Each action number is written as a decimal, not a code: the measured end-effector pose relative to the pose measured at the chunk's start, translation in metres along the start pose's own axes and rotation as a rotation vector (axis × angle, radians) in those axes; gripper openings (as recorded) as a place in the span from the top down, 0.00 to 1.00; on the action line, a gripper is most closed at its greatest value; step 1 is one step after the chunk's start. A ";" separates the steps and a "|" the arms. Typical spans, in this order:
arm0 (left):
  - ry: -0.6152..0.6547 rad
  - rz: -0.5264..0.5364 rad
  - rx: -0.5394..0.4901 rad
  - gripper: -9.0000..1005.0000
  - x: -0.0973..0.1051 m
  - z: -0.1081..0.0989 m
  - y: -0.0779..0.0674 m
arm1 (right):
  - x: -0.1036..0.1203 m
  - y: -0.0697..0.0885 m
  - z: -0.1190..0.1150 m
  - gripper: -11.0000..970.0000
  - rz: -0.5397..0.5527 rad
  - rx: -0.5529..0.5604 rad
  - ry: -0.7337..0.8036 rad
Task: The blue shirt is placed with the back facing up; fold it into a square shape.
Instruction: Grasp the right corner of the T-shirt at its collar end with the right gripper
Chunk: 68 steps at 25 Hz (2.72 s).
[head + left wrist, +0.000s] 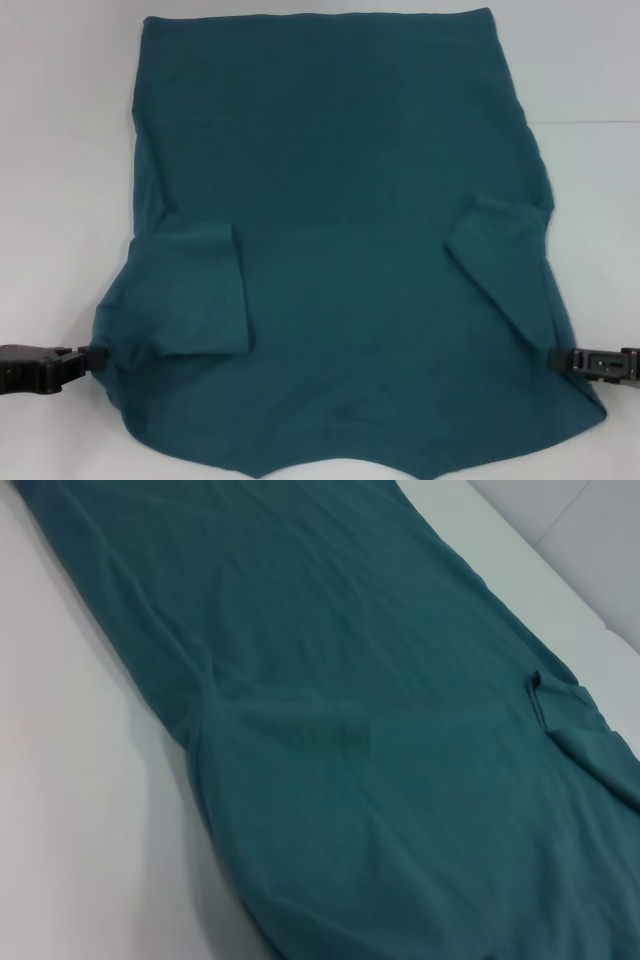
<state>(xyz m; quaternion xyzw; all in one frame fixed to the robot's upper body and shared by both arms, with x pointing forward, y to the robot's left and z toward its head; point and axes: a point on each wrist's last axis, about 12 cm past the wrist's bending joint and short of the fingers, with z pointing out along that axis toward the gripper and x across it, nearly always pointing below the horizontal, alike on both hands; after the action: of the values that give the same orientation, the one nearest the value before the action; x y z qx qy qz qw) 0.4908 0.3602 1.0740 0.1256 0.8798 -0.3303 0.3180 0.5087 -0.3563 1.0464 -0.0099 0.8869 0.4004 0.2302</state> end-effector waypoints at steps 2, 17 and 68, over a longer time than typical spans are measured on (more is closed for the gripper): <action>0.000 0.001 -0.001 0.99 0.000 0.000 0.000 | 0.002 0.002 0.002 0.08 -0.002 -0.017 0.013; -0.002 0.002 -0.001 0.99 -0.001 0.002 0.000 | 0.006 0.013 0.001 0.08 0.025 -0.098 0.090; -0.017 0.026 -0.002 0.99 -0.011 0.006 0.001 | 0.032 0.002 -0.017 0.16 0.186 -0.162 -0.054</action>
<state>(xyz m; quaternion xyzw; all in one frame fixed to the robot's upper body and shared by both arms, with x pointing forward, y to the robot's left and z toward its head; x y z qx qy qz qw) 0.5026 0.3570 1.0774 0.1339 0.8756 -0.3265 0.3300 0.4726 -0.3620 1.0438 0.0645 0.8421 0.4908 0.2141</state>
